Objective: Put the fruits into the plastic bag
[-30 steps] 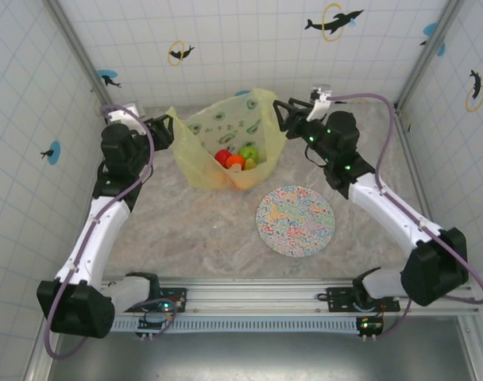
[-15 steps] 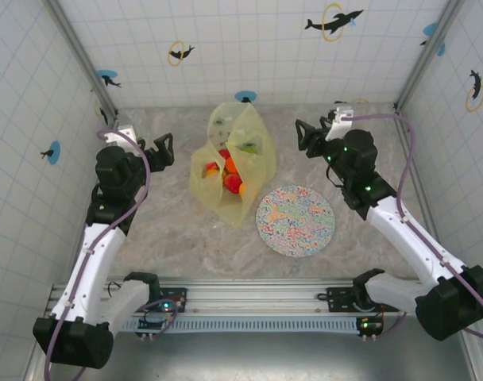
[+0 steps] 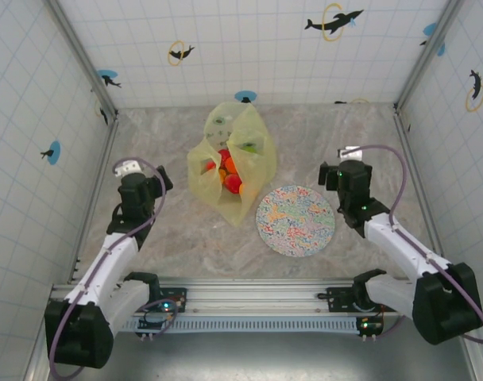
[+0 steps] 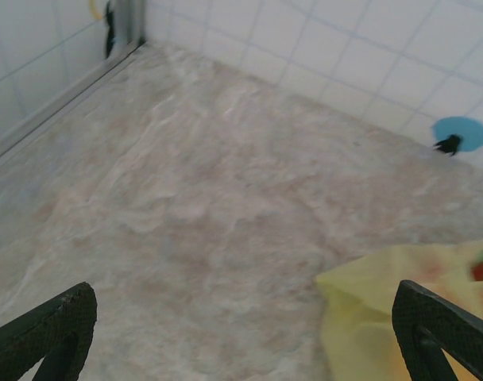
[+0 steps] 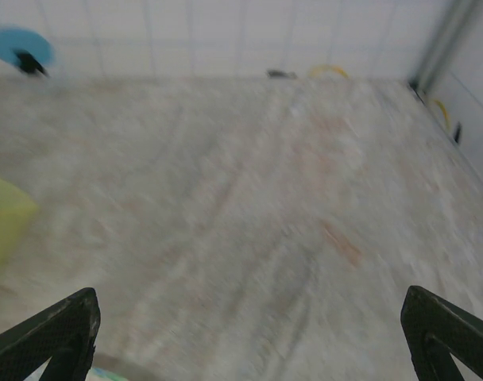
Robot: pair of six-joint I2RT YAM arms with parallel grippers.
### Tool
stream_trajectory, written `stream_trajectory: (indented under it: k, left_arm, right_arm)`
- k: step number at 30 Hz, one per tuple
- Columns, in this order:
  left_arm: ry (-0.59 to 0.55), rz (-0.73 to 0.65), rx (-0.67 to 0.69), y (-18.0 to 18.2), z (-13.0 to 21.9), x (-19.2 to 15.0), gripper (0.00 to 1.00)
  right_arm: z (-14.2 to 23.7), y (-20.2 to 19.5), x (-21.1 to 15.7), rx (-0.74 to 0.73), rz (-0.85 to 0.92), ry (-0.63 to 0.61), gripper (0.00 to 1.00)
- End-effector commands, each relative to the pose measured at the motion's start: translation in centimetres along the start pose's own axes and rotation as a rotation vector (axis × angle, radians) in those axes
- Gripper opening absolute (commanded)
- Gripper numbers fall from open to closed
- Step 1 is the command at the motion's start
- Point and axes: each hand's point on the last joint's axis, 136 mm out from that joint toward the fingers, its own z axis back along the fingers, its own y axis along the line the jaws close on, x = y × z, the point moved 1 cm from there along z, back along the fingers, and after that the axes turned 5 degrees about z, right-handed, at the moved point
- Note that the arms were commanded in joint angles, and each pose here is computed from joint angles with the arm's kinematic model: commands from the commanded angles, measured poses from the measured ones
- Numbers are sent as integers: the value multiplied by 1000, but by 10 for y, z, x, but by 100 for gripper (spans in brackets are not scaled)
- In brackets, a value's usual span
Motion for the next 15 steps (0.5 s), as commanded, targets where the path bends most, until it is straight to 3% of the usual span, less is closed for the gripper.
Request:
stream_trajectory:
  k: [1, 10, 15]
  left_arm:
    - [-170, 99, 108, 26, -5, 10, 98]
    - [-245, -65, 321, 78, -12, -27, 98]
    - [-207, -215, 281, 78, -19, -49, 98]
  right_arm:
    - [-11, -21, -24, -107, -38, 18, 100]
    - [-21, -38, -88, -202, 29, 83, 99]
    - [-19, -35, -112, -171, 93, 63, 99]
